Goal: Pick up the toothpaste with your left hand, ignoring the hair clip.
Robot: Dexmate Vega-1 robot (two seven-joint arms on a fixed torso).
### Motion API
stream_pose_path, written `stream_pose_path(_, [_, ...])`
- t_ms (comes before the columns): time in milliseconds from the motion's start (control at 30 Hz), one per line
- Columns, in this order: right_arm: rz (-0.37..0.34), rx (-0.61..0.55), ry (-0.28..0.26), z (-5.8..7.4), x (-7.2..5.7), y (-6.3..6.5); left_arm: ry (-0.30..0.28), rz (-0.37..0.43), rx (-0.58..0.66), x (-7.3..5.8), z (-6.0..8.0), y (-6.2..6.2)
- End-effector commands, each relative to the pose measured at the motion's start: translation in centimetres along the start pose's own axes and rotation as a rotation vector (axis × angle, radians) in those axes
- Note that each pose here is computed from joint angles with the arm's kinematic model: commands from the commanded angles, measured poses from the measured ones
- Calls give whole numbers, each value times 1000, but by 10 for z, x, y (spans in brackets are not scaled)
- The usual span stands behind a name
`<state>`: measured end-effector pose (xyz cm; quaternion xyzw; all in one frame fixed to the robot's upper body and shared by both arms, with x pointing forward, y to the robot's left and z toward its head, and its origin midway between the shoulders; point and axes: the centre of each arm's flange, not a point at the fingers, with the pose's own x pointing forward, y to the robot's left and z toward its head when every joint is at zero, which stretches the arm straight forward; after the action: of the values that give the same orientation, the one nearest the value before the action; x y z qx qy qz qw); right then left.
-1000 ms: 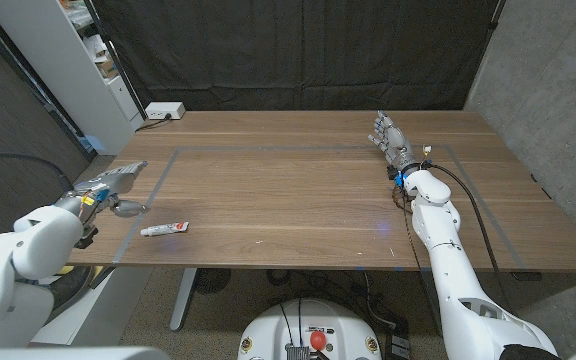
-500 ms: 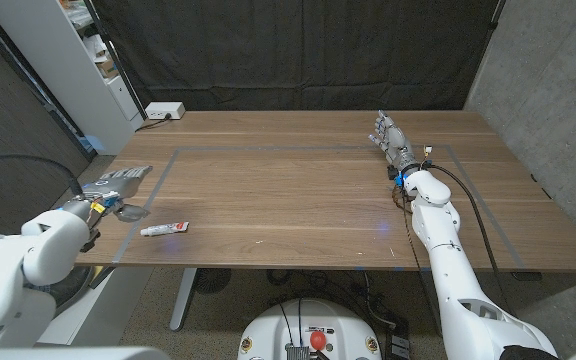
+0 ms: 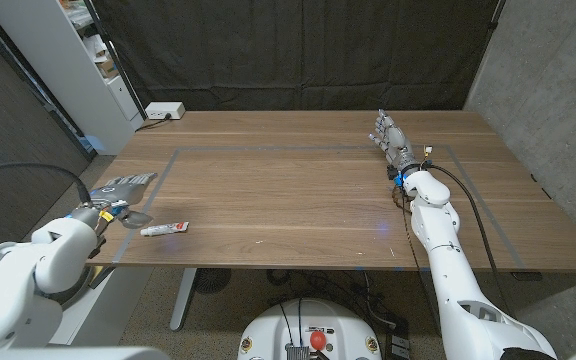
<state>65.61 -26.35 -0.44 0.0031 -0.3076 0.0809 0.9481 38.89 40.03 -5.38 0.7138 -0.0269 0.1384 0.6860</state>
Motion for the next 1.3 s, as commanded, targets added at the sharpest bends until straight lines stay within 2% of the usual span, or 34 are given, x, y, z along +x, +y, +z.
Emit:
stream_pose_path(33, [0,-2,-1,1,0,2,9,-2,-17,0,1,-13])
stream_pose_path(333, [-2,0,0,0,0,3,18,-17,-7,0,2,-15])
stream_pose_path(733, [-4,5,6,-3,1,4,44,-28,15,4,4,-26])
stream_pose_path(800, [-5,5,7,-3,1,4,27,-36,-1,6,5,-29])
stream_pose_path(1300, [-6,11,10,-6,4,3,38,-29,-17,12,11,-40])
